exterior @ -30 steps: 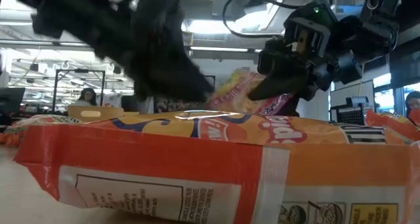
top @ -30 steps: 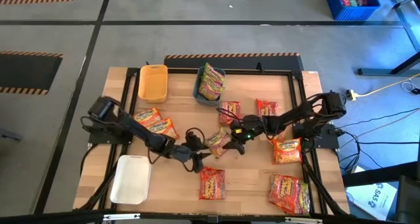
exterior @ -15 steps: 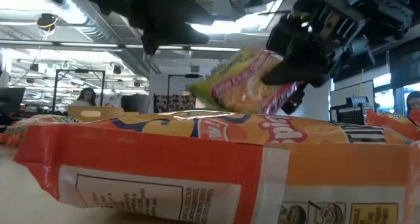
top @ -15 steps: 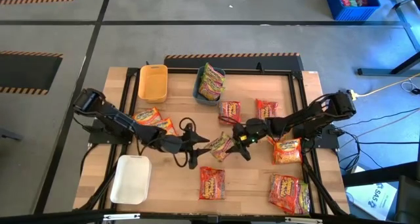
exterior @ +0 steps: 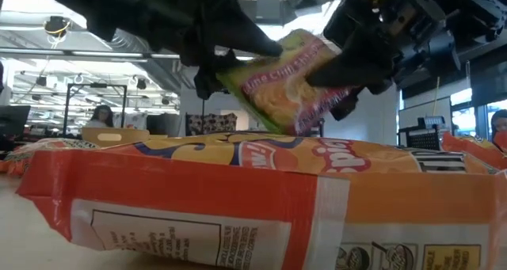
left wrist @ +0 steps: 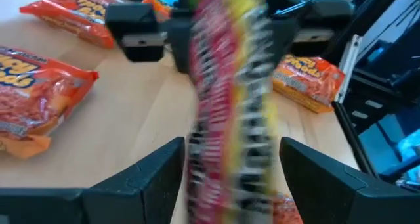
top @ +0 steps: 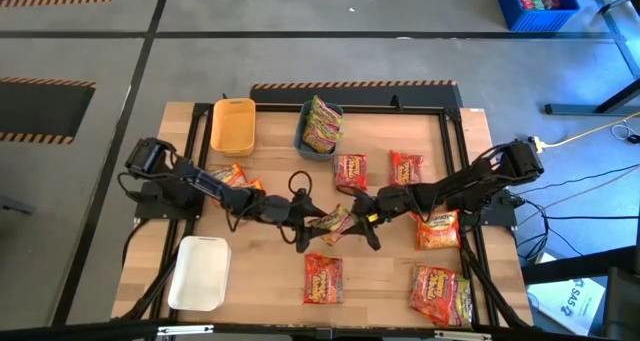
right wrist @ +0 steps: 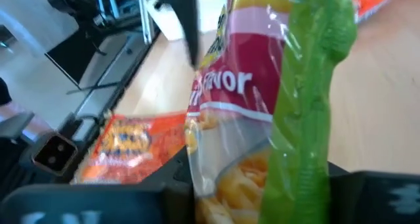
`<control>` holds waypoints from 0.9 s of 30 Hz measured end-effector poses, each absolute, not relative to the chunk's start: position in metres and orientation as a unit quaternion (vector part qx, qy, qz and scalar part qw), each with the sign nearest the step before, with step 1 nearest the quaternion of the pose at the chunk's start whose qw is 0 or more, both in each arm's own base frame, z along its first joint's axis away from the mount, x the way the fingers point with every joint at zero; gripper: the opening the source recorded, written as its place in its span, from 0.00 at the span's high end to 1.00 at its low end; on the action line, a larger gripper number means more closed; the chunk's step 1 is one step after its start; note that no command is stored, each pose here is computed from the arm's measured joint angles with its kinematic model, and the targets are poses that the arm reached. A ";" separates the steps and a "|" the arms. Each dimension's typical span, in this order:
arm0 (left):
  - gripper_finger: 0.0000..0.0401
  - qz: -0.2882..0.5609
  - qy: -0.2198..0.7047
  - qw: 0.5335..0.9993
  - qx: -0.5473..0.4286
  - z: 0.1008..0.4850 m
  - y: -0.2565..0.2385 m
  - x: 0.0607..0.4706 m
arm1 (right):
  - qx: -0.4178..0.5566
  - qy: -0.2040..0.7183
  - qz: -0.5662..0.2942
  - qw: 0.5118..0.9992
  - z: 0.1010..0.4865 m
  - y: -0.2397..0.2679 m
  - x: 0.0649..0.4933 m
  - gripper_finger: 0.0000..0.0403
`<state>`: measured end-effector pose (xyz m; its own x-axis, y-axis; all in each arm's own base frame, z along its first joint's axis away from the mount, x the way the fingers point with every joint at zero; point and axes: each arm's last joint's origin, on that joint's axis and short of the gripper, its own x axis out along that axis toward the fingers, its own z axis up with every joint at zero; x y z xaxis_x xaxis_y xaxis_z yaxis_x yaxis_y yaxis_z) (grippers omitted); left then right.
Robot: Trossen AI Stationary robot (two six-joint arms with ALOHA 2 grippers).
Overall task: Sort Maruchan noodles
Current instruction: Put the green noodle pack into the blue bin
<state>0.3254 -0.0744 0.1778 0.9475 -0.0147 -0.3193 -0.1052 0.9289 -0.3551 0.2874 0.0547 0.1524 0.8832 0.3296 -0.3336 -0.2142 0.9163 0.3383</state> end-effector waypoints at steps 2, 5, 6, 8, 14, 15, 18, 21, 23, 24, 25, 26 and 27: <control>0.39 0.026 0.160 0.968 -0.189 0.178 -0.071 0.326 | 0.141 0.187 0.146 0.961 0.156 0.055 0.289 0.73; 0.39 0.008 0.174 0.966 -0.193 0.179 -0.067 0.325 | 0.141 0.199 0.150 0.958 0.154 0.055 0.289 0.75; 0.39 -0.001 0.168 0.966 -0.197 0.183 -0.066 0.324 | 0.141 0.202 0.152 0.957 0.153 0.056 0.289 0.75; 0.39 -0.009 0.154 0.967 -0.201 0.190 -0.065 0.324 | 0.140 0.211 0.154 0.955 0.152 0.056 0.288 0.76; 0.39 -0.007 0.171 0.964 -0.201 0.181 -0.064 0.326 | 0.137 0.185 0.145 0.962 0.159 0.056 0.293 0.72; 0.39 -0.006 0.172 0.964 -0.201 0.180 -0.064 0.326 | 0.137 0.182 0.146 0.963 0.161 0.056 0.295 0.72; 0.40 -0.002 0.162 0.966 -0.201 0.177 -0.065 0.329 | 0.137 0.174 0.145 0.964 0.165 0.056 0.298 0.73; 0.43 -0.001 0.157 0.967 -0.200 0.177 -0.064 0.330 | 0.136 0.174 0.144 0.965 0.165 0.056 0.299 0.74; 0.48 -0.001 0.156 0.969 -0.192 0.177 -0.062 0.331 | 0.135 0.173 0.138 0.966 0.165 0.056 0.299 0.73; 0.51 0.000 0.156 0.969 -0.189 0.177 -0.062 0.331 | 0.135 0.172 0.132 0.967 0.165 0.055 0.299 0.72; 0.54 0.002 0.156 0.970 -0.187 0.177 -0.060 0.331 | 0.133 0.171 0.123 0.968 0.165 0.055 0.299 0.70; 0.58 0.003 0.156 0.970 -0.185 0.177 -0.059 0.331 | 0.132 0.170 0.113 0.970 0.165 0.054 0.299 0.68; 0.61 0.002 0.157 0.971 -0.183 0.176 -0.057 0.331 | 0.132 0.171 0.106 0.971 0.165 0.054 0.299 0.66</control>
<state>0.3314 -0.0570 0.1763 0.9506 -0.0526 -0.3060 -0.0622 0.9333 -0.3537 0.2994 0.0540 0.1649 0.9195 0.2502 -0.3033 -0.1605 0.9430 0.2914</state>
